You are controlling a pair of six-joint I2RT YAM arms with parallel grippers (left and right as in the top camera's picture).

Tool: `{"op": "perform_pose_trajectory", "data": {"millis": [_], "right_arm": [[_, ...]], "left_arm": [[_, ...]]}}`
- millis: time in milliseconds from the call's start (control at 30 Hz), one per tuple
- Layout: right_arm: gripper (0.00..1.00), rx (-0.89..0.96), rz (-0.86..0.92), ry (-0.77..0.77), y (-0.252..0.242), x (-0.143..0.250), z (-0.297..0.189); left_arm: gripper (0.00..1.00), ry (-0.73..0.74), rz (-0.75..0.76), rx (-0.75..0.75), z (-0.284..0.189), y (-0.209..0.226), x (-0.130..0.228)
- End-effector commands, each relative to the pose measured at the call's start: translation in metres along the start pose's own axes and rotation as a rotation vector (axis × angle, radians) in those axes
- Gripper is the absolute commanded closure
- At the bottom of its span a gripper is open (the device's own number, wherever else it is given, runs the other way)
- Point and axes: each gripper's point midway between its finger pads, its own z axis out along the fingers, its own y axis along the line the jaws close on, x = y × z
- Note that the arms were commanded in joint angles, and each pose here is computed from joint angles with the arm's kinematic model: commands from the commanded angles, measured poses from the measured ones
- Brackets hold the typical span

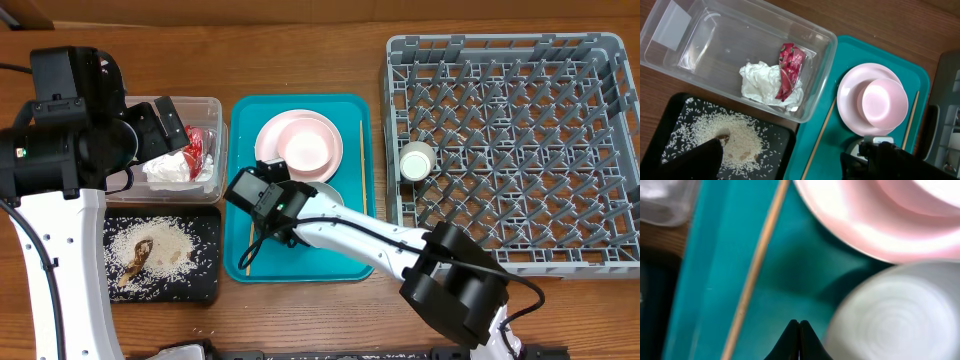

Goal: Sort waste into correct bins and load items into the dishwasher
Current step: 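Grasp wooden chopstick on teal tray with right gripper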

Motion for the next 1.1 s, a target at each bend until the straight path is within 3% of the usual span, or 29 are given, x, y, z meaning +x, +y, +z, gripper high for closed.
{"op": "perform_pose_trajectory", "data": {"millis": [0,133,233,433,1067], "right_arm": [[0.96,-0.138,0.012,0.042,0.028,0.004,-0.002],[0.96,-0.207,0.051,-0.001,0.049,-0.005,-0.006],[0.94,-0.161,0.068,-0.054,0.042,-0.013,-0.004],[0.72,-0.116,0.091,-0.093,0.036,-0.019,0.005],[0.72,-0.029,0.076,-0.144,0.038,-0.008,0.033]], "left_arm": [[0.0,-0.011,-0.001,-0.014,-0.001,0.003,-0.004],[0.0,-0.01,-0.001,-0.014,-0.001,0.003,-0.004],[0.0,-0.01,-0.001,-0.014,-0.001,0.003,-0.004],[0.0,-0.01,-0.001,-0.014,-0.001,0.003,-0.004],[0.0,-0.01,0.0,-0.013,-0.001,0.003,-0.004]]}}
